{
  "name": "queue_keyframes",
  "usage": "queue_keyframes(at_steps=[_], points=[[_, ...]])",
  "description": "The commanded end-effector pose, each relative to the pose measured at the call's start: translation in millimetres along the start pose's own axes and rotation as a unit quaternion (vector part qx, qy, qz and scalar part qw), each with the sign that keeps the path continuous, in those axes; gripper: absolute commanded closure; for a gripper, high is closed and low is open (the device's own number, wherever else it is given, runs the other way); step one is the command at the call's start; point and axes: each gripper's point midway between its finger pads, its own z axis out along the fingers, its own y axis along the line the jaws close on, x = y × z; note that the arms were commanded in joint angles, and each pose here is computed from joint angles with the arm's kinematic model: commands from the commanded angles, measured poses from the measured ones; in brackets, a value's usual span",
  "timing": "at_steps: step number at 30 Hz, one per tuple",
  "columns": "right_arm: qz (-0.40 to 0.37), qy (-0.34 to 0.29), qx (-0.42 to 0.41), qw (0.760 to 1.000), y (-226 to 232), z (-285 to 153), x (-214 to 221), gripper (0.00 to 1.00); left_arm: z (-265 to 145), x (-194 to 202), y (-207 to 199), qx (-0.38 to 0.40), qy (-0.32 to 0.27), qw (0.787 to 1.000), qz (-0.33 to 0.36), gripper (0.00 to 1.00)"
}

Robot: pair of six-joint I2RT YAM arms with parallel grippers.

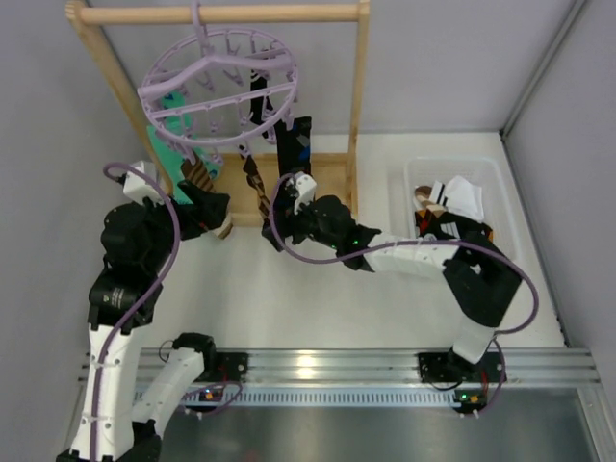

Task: Remove the socks clipped to the hanger

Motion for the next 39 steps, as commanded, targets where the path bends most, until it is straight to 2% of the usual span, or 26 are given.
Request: queue_keyframes(at_steps=[1, 5, 8, 9, 11, 13, 14, 15, 16, 21, 22, 23, 24, 27, 30, 39], points=[[-0.062, -0.049, 0.037, 0.996, -13.2, 38.3, -24.0, 0.1, -13.3, -39.1, -40.3, 0.071, -0.044, 0.996, -0.006, 0.01], [-0.09, -0.047, 0.062, 0.993, -28.2, 65.7, -11.1, 0.15, -26.5, -53.2, -53.6, 0.094, -0.062, 0.994, 0.005, 0.01], [-0.101, -0.046, 0.058, 0.992, -31.2, 81.2, -3.1, 0.43, -29.9, -55.8, -60.3, 0.108, -0.06, 0.992, 0.009, 0.01], [-0.1, -0.062, 0.053, 0.992, -28.1, 82.8, -9.1, 0.61, -28.5, -55.8, -60.8, 0.108, -0.058, 0.992, 0.008, 0.02], [-0.098, -0.07, 0.046, 0.992, -25.8, 80.8, -3.3, 0.73, -24.4, -55.9, -61.3, 0.108, -0.053, 0.993, 0.008, 0.02], [-0.097, -0.095, 0.034, 0.99, -18.8, 71.5, -8.0, 0.78, -19.3, -58.0, -64.1, 0.111, -0.047, 0.993, 0.004, 0.01], [-0.097, -0.107, 0.028, 0.989, -14.1, 66.6, -11.9, 0.91, -16.8, -58.1, -65.3, 0.112, -0.043, 0.993, 0.003, 0.02], [-0.095, -0.112, 0.026, 0.989, -12.0, 56.8, -10.1, 0.98, -9.3, -60.9, -67.1, 0.111, -0.037, 0.993, 0.001, 0.02], [-0.094, -0.131, 0.022, 0.987, -4.2, 51.8, -16.6, 1.0, -3.7, -61.2, -67.0, 0.109, -0.031, 0.994, 0.001, 0.01], [-0.085, -0.14, 0.039, 0.986, 8.6, 27.1, -16.3, 1.0, 37.9, -62.3, -67.4, 0.071, -0.013, 0.997, 0.019, 0.02], [-0.086, -0.134, 0.052, 0.986, 10.8, 24.3, -10.9, 1.0, 38.1, -69.6, -73.6, 0.066, -0.027, 0.997, 0.041, 0.02], [-0.085, -0.13, 0.059, 0.986, 12.5, 22.3, -8.0, 1.0, 42.3, -74.4, -68.2, 0.027, -0.046, 0.997, 0.049, 0.02], [-0.082, -0.129, 0.061, 0.986, 15.7, 17.4, -7.2, 1.0, 47.2, -60.7, -87.3, 0.045, -0.027, 0.997, 0.063, 0.02], [-0.061, -0.127, 0.066, 0.988, 21.1, 6.4, -1.7, 1.0, 59.3, -55.0, -88.7, 0.002, -0.026, 0.995, 0.092, 0.04], [-0.051, -0.12, 0.061, 0.99, 25.7, -0.5, 2.3, 1.0, 65.6, -48.4, -83.1, -0.058, -0.039, 0.99, 0.119, 0.05], [-0.05, -0.108, 0.023, 0.993, 41.9, -4.1, 4.1, 1.0, 69.4, -43.7, -79.1, -0.103, -0.053, 0.983, 0.141, 0.09]])
